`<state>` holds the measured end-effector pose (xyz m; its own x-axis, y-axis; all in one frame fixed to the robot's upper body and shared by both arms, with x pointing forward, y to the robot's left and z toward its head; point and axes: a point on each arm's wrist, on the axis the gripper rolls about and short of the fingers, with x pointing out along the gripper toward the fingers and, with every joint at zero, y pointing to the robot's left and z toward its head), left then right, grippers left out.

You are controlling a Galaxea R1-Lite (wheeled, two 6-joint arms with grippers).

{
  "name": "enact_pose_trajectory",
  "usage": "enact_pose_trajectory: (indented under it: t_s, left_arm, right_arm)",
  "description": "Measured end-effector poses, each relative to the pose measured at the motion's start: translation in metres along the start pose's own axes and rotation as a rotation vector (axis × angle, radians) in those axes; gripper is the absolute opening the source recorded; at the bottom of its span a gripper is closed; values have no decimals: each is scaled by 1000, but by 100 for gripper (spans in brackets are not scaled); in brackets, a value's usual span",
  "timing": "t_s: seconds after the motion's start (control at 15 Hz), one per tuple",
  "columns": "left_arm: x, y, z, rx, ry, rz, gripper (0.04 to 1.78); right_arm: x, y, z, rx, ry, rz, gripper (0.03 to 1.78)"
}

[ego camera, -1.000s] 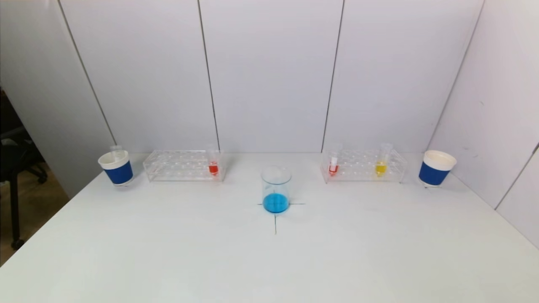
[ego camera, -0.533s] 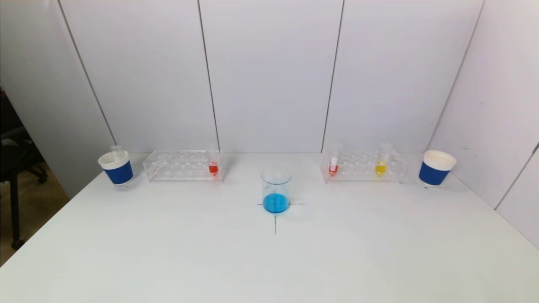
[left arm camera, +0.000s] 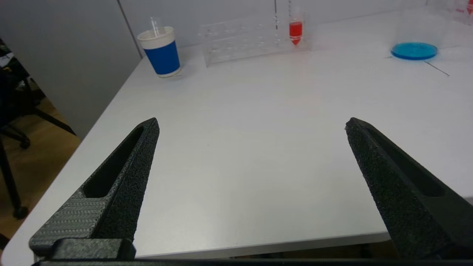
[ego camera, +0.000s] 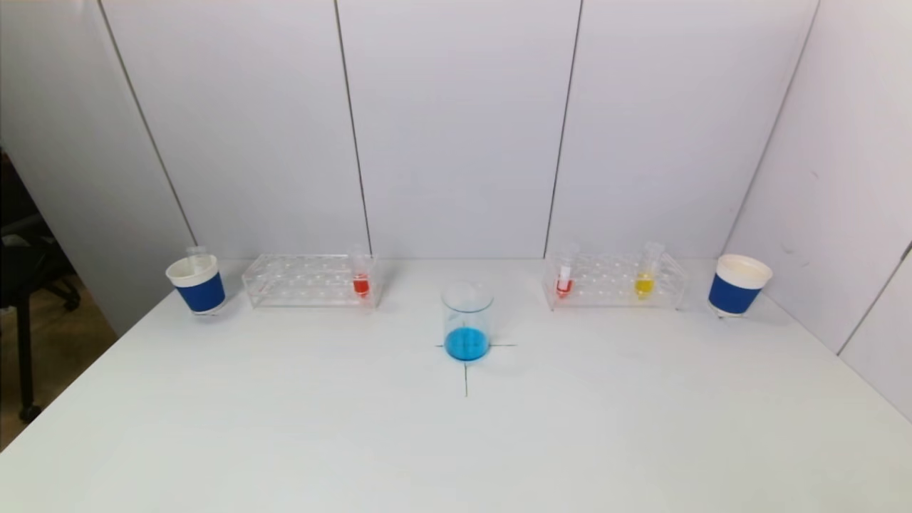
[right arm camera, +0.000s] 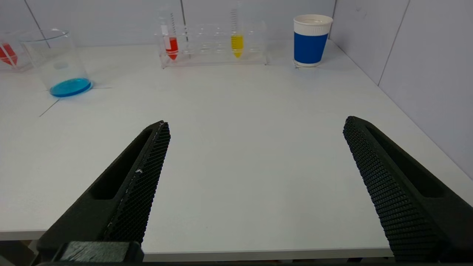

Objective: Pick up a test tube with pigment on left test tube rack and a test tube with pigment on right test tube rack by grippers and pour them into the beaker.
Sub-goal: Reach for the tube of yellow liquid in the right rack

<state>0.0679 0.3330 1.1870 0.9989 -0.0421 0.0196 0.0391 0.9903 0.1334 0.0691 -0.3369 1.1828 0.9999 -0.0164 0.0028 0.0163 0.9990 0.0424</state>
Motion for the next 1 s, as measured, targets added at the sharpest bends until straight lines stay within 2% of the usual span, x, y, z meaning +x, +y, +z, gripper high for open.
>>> enact_pose_trajectory:
  t_s: [0.2,0.47,1.0]
  left_arm:
    - [1,-1,-5,-7,25,-10,176]
    - [1,-1,-5,-88,28,1,176]
    - [1,0,-5,-97,29,6,176]
  right_arm:
    - [0,0,0,0,0,0,171]
    - [0,0,0,0,0,0,171]
    - [0,0,0,0,0,0,171]
